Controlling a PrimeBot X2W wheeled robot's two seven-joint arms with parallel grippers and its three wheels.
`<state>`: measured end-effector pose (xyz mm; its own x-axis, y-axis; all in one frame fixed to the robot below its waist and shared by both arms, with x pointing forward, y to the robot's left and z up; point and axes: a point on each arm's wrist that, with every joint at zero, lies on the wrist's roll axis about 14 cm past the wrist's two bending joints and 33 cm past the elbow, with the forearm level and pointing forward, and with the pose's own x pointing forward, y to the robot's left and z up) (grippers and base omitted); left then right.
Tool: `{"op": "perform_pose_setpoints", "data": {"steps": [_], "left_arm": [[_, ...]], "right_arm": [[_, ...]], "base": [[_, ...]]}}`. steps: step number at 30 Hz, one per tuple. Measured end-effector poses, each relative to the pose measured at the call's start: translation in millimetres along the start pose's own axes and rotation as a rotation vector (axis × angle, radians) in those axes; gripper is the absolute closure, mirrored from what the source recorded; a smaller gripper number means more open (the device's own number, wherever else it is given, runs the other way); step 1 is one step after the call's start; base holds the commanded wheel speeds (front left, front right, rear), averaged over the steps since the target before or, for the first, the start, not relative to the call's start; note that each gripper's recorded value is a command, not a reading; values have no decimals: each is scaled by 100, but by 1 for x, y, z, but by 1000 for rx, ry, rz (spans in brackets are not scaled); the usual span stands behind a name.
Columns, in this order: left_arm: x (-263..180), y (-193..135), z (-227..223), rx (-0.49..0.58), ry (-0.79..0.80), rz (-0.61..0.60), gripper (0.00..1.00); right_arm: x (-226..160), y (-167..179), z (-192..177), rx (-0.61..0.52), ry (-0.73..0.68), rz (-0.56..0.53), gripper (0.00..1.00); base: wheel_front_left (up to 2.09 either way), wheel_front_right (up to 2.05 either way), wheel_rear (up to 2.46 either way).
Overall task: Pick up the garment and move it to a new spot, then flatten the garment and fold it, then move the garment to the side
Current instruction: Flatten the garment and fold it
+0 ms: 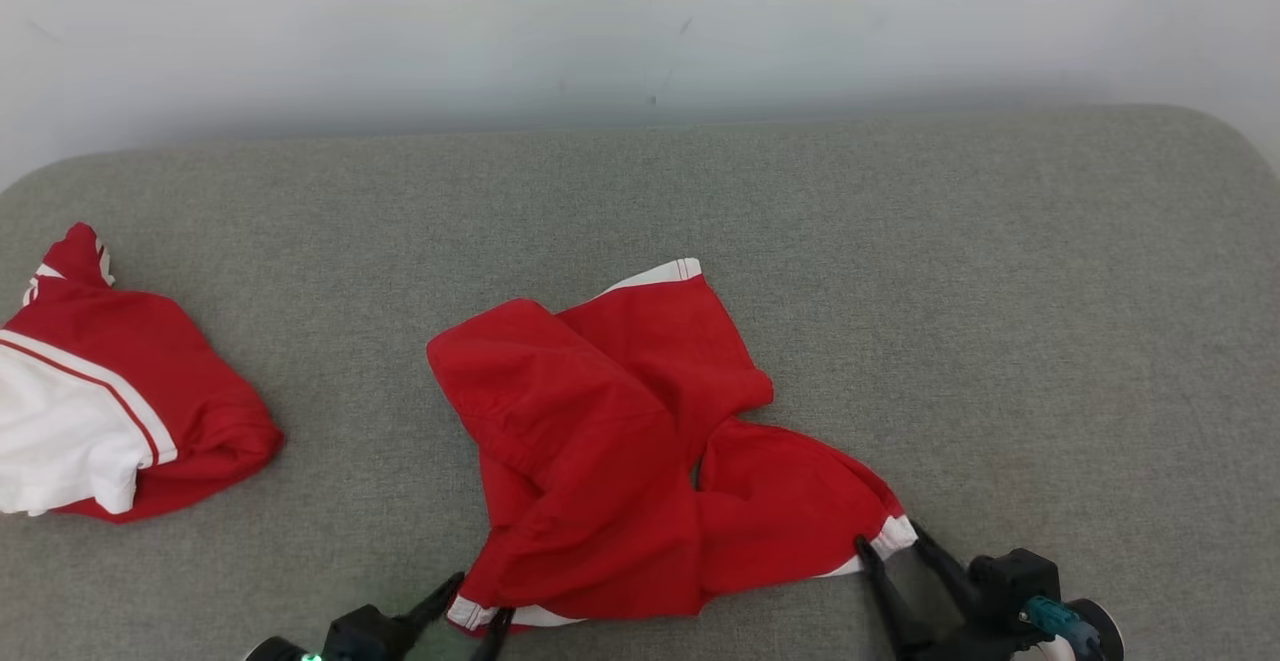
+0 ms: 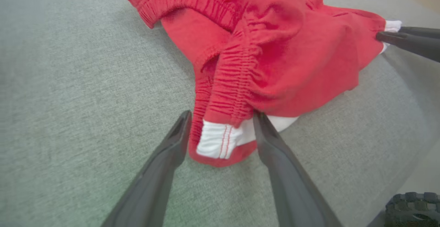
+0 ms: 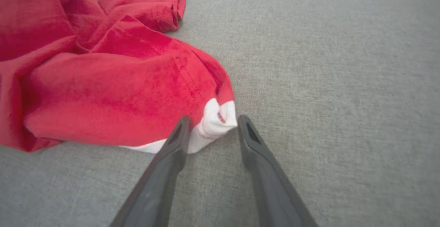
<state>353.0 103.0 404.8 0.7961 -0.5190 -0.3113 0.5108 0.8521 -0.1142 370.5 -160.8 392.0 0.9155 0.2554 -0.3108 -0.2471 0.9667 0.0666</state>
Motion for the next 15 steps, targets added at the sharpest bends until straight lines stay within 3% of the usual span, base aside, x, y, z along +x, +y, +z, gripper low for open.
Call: {"op": "perform_pose_setpoints", "data": {"steps": [6,15], "left_arm": [[-4,0,-6,-48,6,8,100],[-12,-6,18,-97,-101,19,100]], "right_arm": [[2,-2,-4,26,23,1,100],[-9,-2,17,82,-67,-4,100]], "base": [[0,0,0],[0,0,0]]}}
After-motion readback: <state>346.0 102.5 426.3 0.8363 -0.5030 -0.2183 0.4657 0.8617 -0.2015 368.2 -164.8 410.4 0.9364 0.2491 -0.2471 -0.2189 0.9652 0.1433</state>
